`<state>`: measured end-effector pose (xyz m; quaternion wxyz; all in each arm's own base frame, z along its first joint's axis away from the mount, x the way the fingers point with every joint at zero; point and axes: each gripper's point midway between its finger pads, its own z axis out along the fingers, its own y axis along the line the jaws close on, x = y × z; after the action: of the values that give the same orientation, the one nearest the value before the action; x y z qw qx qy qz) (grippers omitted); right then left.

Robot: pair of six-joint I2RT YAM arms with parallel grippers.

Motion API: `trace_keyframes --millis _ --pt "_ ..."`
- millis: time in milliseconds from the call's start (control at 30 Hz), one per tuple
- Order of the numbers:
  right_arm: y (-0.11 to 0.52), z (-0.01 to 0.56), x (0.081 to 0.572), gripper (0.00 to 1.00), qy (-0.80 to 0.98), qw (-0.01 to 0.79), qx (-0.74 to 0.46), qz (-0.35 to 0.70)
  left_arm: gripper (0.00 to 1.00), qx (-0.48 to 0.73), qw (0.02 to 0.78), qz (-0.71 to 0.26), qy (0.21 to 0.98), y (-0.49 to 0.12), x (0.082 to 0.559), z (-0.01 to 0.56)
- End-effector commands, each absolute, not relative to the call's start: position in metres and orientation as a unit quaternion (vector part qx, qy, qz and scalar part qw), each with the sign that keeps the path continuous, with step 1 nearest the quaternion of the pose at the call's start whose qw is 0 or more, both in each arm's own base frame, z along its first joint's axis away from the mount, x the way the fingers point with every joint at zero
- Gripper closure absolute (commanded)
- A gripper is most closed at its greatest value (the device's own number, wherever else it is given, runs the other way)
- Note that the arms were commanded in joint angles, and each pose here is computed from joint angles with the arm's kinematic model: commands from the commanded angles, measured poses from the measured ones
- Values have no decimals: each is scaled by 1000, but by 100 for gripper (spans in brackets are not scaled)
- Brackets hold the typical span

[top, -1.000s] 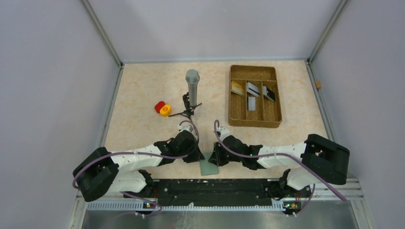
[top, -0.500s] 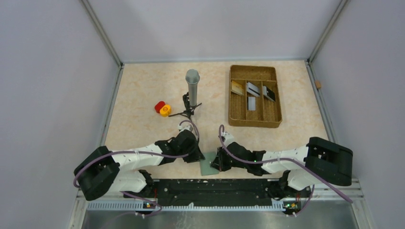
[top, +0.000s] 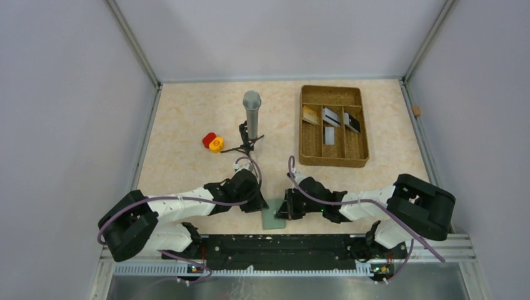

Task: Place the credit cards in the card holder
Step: Close the card holder at the center of the board.

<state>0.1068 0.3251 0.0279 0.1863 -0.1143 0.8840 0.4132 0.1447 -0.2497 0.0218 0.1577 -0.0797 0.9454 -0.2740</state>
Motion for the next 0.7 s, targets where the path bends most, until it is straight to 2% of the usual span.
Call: trace_keyframes --millis 0,367,667 --pt "284 -29 88 100 931 103 -85 339 73 -82 154 -186 967 -214 136 -13" --pt "260 -58 86 100 959 10 -23 282 73 -62 162 -204 963 -216 135 -7" --pt "244 -60 100 100 969 -12 1 246 73 -4 186 -230 955 -225 139 -1"
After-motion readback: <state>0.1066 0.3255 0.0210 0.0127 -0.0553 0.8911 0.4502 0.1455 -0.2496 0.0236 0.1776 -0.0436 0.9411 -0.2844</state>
